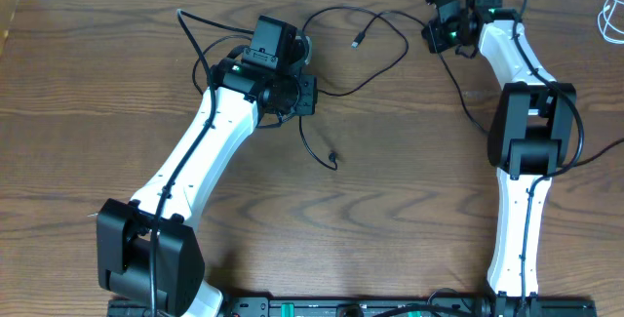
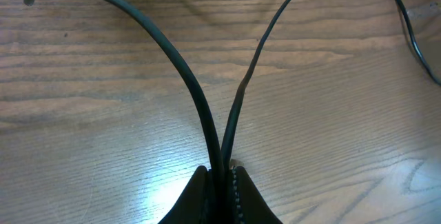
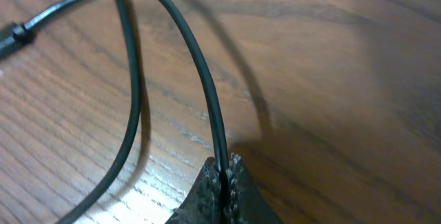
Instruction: Untangle cables
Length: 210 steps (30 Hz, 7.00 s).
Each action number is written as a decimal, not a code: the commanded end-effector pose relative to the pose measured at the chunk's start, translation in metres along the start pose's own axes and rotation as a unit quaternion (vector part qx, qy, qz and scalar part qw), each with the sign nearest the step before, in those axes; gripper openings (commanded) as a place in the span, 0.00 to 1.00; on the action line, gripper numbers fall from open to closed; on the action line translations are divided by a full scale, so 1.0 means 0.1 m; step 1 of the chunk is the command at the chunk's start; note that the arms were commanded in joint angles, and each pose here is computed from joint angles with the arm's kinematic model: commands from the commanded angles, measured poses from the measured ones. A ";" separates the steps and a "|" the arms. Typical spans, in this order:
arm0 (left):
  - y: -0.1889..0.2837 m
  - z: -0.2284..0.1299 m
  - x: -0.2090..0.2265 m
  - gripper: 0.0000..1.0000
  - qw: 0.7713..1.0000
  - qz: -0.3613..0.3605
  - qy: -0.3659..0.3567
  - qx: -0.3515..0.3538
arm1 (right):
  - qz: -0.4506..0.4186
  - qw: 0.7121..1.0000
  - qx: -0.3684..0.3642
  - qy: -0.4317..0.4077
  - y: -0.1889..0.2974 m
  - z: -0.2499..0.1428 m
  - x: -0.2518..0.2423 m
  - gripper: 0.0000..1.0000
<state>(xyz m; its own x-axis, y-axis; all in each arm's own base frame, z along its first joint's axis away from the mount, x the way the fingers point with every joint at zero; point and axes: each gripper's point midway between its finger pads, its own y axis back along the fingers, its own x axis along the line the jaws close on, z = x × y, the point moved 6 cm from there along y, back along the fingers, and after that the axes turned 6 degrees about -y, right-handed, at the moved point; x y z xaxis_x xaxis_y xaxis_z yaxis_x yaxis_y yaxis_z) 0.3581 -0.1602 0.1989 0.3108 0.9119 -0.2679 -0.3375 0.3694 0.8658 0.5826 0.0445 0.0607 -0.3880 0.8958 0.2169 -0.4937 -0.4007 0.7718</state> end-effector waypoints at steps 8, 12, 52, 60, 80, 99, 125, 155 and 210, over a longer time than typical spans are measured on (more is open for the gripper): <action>-0.03 0.01 0.01 0.07 1.000 0.004 0.003 0.001 | -0.097 0.992 -0.078 -0.037 1.20 0.62 -0.06 0.01; -0.03 0.02 0.01 0.08 1.000 0.004 0.003 0.000 | -0.182 0.979 -0.077 -0.058 1.76 0.62 -0.26 0.01; -0.02 0.11 0.00 0.07 1.000 0.000 -0.003 -0.023 | -0.498 0.793 -0.069 -0.344 3.76 -1.03 -2.62 0.79; -0.02 0.11 0.00 0.07 1.000 0.000 -0.003 -0.024 | -0.470 0.800 -0.094 -0.362 3.80 -0.93 -2.49 0.99; -0.07 0.06 -0.26 0.07 0.999 -0.016 -0.032 -0.018 | -0.140 0.929 -0.143 -0.310 3.58 -0.17 -1.22 0.99; -0.15 0.04 -1.13 0.57 0.987 -0.068 -0.133 -0.068 | -0.061 0.945 -0.136 -0.292 3.38 0.00 -0.90 0.97; 0.72 0.18 0.40 0.85 0.988 0.044 0.104 -0.105 | -0.052 0.983 0.010 -0.178 2.23 0.33 0.50 0.91; 0.84 0.11 0.85 0.85 0.979 0.078 0.160 -0.102 | -0.036 0.994 -0.073 -0.071 0.11 0.67 1.81 0.68; 0.84 0.08 0.85 0.85 0.979 0.078 0.162 -0.094 | -0.170 0.981 0.055 -0.078 0.05 0.07 2.04 0.01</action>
<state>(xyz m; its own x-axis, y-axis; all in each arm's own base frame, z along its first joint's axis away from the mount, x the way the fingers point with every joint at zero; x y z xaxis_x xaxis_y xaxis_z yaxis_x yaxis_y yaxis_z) 0.3633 -0.0557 0.2485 -0.0403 0.9568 -0.2880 -0.5176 0.2266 0.8251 0.5041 0.2390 0.0667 -0.1052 0.9944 -0.0010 -0.4331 -0.0450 0.9002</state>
